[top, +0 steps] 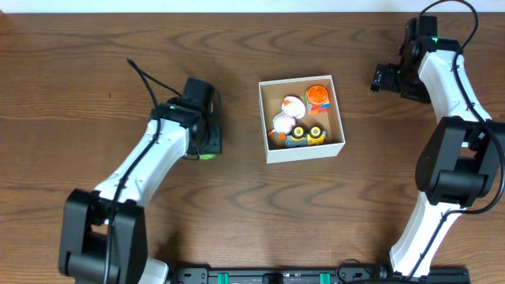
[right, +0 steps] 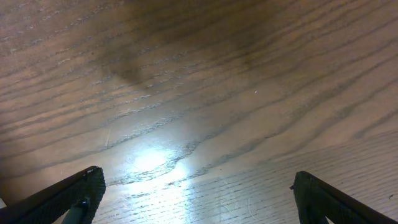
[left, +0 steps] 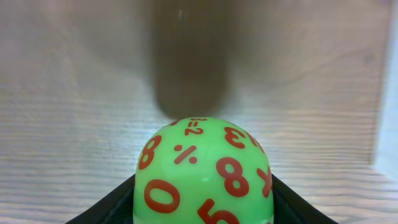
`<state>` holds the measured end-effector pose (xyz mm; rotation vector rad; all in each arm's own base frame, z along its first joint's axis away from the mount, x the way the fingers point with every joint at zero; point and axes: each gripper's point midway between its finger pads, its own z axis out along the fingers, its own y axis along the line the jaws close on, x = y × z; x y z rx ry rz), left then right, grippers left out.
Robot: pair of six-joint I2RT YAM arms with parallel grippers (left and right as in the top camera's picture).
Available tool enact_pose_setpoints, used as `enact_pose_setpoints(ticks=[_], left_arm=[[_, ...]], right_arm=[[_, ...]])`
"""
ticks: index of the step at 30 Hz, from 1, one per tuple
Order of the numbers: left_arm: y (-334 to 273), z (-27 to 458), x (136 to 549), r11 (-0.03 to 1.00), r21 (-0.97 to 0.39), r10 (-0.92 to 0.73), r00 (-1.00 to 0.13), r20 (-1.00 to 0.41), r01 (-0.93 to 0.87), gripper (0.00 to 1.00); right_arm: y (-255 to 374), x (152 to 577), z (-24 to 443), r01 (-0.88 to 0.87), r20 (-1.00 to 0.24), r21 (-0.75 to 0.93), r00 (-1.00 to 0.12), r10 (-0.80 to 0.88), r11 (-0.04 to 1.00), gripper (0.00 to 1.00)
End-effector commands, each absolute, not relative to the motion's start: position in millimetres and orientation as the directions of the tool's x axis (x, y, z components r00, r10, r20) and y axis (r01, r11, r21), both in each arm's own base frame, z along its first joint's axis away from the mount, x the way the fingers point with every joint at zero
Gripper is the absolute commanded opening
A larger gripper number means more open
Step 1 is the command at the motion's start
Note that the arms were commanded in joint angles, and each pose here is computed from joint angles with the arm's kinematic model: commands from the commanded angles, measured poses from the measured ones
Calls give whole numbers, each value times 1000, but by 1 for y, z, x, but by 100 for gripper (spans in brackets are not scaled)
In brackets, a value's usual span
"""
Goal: Pack container
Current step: 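Carry the green ball over the box and lower it inside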
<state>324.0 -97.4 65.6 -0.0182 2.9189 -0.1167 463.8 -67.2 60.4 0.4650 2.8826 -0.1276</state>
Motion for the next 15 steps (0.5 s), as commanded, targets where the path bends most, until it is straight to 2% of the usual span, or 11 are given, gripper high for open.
enact_pose_setpoints(ticks=[1, 9, 15], left_arm=[[-98, 100, 341, 996, -92, -18, -947, -321, 12, 56], [-124, 163, 363, 985, -147, -1, -860, -511, 86, 56], [-182, 197, 369, 949, -158, 106, -746, -658, 274, 56]], right_arm=[[-66, 464, 70, 327, -247, -46, -919, 307, 944, 99], [-66, 464, 70, 327, -247, -46, -919, 307, 944, 99], [-66, 464, 70, 328, -247, -46, -919, 307, 944, 99]])
